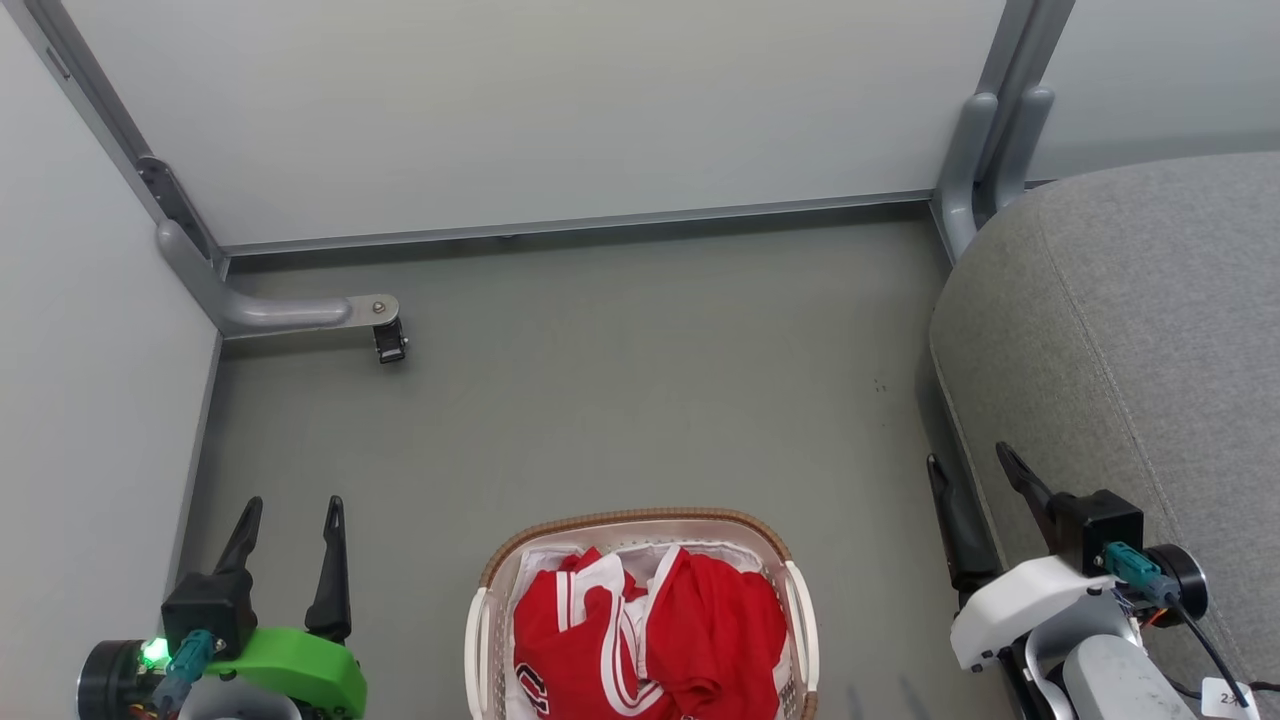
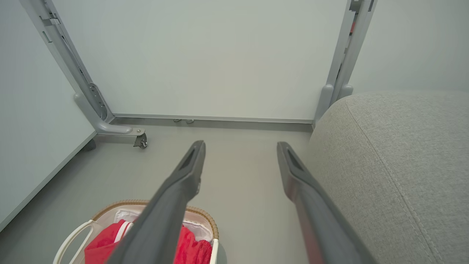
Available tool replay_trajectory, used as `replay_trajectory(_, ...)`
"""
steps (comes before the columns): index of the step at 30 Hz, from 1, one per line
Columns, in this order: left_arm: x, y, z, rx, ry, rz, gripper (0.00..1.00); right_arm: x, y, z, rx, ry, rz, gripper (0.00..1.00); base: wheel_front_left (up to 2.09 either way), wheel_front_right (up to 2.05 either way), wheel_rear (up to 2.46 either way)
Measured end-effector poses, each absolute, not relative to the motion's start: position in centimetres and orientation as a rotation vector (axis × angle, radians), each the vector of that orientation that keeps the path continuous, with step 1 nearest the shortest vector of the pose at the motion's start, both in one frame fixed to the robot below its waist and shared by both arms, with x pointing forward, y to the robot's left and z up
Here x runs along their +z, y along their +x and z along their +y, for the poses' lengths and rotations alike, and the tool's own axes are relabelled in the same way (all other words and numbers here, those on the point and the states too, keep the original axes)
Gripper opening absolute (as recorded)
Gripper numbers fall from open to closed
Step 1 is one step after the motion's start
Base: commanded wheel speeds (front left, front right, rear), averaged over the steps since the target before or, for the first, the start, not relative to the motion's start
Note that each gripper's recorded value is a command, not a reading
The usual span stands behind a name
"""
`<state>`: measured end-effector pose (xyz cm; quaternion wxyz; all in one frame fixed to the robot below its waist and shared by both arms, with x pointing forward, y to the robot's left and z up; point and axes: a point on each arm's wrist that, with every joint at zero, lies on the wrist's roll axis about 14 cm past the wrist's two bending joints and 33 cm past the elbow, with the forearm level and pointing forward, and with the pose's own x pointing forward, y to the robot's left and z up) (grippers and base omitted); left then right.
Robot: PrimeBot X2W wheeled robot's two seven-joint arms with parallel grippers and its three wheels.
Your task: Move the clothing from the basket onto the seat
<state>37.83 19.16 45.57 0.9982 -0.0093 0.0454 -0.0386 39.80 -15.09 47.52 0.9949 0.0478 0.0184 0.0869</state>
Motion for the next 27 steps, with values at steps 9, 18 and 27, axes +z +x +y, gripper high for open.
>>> replay_trajectory(9, 45.44, 37.87, 19.42, -0.07, -0.018, 0.092, 1.0, 47.24, 39.85, -14.97, 0.172, 0.101, 0.045, 1.0, 0.0, 0.0, 0.0)
replay_trajectory(18, 45.5, 37.91, 19.59, -0.063, -0.026, 0.09, 1.0, 47.23, 39.89, -14.93, 0.173, 0.102, 0.045, 1.0, 0.0, 0.0, 0.0)
replay_trajectory(27, 44.78, 38.14, 18.93, -0.08, -0.036, 0.111, 1.0, 47.35, 40.37, -14.77, 0.178, 0.101, 0.039, 1.0, 0.0, 0.0, 0.0)
